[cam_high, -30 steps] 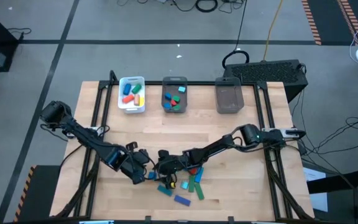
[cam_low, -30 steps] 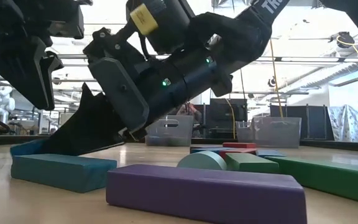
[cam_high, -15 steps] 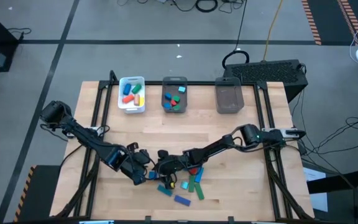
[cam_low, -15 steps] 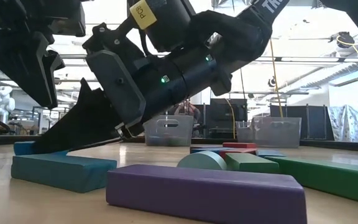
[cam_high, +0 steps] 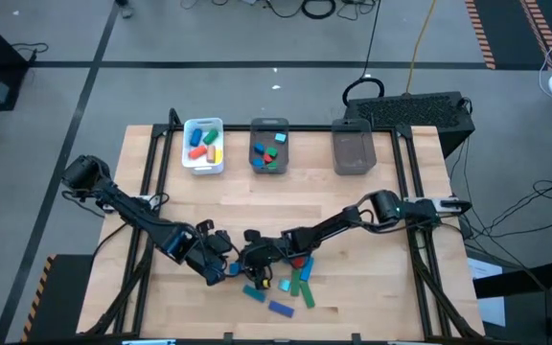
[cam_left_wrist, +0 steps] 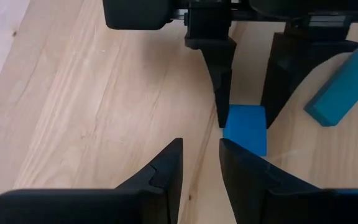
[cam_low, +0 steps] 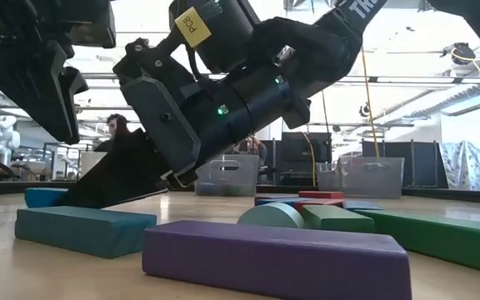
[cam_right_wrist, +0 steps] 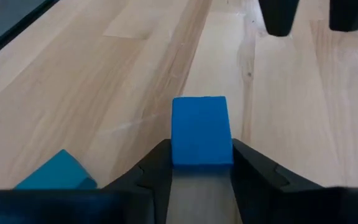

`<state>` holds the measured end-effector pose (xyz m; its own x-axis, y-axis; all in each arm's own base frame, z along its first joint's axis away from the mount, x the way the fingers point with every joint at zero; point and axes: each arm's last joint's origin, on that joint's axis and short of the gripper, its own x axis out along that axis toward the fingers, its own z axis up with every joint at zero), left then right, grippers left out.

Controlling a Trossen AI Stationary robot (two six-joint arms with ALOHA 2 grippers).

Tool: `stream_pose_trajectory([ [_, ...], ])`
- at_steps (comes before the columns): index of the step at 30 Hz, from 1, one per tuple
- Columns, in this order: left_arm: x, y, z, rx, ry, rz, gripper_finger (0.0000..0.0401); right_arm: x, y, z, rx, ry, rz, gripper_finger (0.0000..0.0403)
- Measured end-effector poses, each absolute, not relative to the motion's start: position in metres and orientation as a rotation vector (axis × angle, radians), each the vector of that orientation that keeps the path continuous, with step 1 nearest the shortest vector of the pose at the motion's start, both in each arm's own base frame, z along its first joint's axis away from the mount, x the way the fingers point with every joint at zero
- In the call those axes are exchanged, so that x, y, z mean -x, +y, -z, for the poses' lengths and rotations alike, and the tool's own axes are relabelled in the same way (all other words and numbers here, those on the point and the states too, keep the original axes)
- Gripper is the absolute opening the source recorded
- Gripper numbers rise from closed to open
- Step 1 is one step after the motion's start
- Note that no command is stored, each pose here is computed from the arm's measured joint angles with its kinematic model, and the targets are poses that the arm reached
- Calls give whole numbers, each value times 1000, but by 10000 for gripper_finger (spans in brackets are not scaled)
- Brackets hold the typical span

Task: Sort blocks by size
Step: Put the blue half circle block into the left black bin

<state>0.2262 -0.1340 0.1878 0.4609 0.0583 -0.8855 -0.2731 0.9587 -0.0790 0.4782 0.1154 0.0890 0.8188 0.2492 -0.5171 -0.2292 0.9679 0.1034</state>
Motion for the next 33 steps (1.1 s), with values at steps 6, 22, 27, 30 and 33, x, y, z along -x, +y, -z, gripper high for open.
stream_pose_trajectory([
  [6, -225, -136, -189, 168, 1022, -248, 107, -479, 109, -89, -62, 570, -266, 113],
  [22, -226, -143, -192, -49, 951, -149, 107, -464, 82, -132, -60, 722, -349, 118],
  [27, -231, -145, -195, -138, 884, -117, 107, -448, 62, -143, -92, 711, -358, 118],
  [30, -234, -144, -196, -185, 865, -95, 107, -430, 47, -144, -120, 692, -333, 118],
  [33, -238, -142, -198, -250, 831, -97, 107, -410, 33, -151, -195, 587, -362, 118],
])
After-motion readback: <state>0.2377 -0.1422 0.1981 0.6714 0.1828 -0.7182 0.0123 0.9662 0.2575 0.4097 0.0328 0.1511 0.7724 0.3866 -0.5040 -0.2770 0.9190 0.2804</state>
